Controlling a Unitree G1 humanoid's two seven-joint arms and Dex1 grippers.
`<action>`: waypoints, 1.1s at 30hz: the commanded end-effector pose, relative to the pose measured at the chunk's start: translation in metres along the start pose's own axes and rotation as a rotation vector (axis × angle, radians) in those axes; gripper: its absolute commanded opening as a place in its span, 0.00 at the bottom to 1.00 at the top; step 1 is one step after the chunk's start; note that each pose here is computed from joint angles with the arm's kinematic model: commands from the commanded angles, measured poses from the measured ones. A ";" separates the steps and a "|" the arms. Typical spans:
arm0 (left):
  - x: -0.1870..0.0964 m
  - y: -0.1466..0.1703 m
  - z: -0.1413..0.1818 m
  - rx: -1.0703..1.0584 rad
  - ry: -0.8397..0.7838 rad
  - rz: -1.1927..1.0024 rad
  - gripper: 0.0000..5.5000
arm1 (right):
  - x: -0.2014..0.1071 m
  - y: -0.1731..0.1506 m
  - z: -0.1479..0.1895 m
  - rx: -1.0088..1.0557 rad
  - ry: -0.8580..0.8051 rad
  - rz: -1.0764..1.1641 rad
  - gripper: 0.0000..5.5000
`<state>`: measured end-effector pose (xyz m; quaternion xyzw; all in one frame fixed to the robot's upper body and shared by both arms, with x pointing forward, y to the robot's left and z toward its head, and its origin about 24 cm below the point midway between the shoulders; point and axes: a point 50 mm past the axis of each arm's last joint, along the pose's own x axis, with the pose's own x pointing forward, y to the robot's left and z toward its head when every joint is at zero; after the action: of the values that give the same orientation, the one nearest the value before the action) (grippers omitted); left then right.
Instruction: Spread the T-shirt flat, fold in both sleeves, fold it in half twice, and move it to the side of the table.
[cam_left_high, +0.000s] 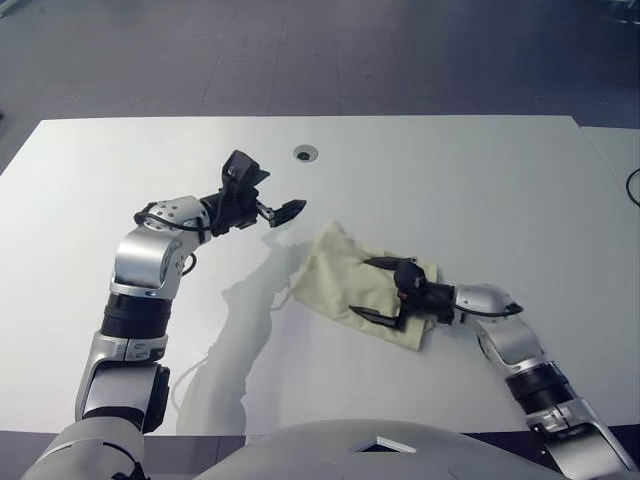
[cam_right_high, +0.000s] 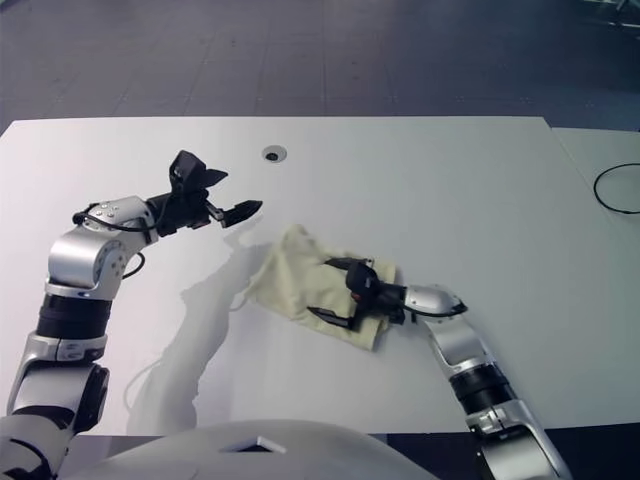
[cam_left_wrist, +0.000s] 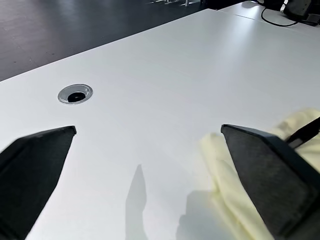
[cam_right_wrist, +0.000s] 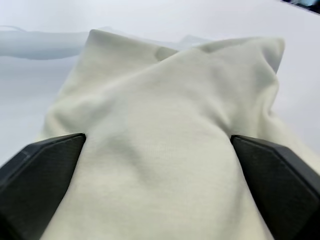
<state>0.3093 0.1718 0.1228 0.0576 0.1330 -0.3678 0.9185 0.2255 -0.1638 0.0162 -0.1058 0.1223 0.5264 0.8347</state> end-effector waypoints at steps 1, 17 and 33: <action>-0.005 0.009 0.005 0.015 -0.017 0.083 0.98 | -0.075 0.032 -0.118 0.327 0.515 -0.266 0.98; -0.010 0.008 -0.016 -0.111 -0.102 0.689 0.98 | -0.042 -0.086 -0.045 0.406 0.260 -1.205 0.98; -0.046 0.000 0.027 -0.039 -0.212 0.803 0.98 | -0.045 -0.058 0.107 0.194 -0.120 -1.186 0.98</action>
<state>0.2826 0.1966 0.1550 0.0468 0.0150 0.0185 0.9986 0.2733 -0.1903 0.1331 -0.0523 0.0339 -0.0233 0.9978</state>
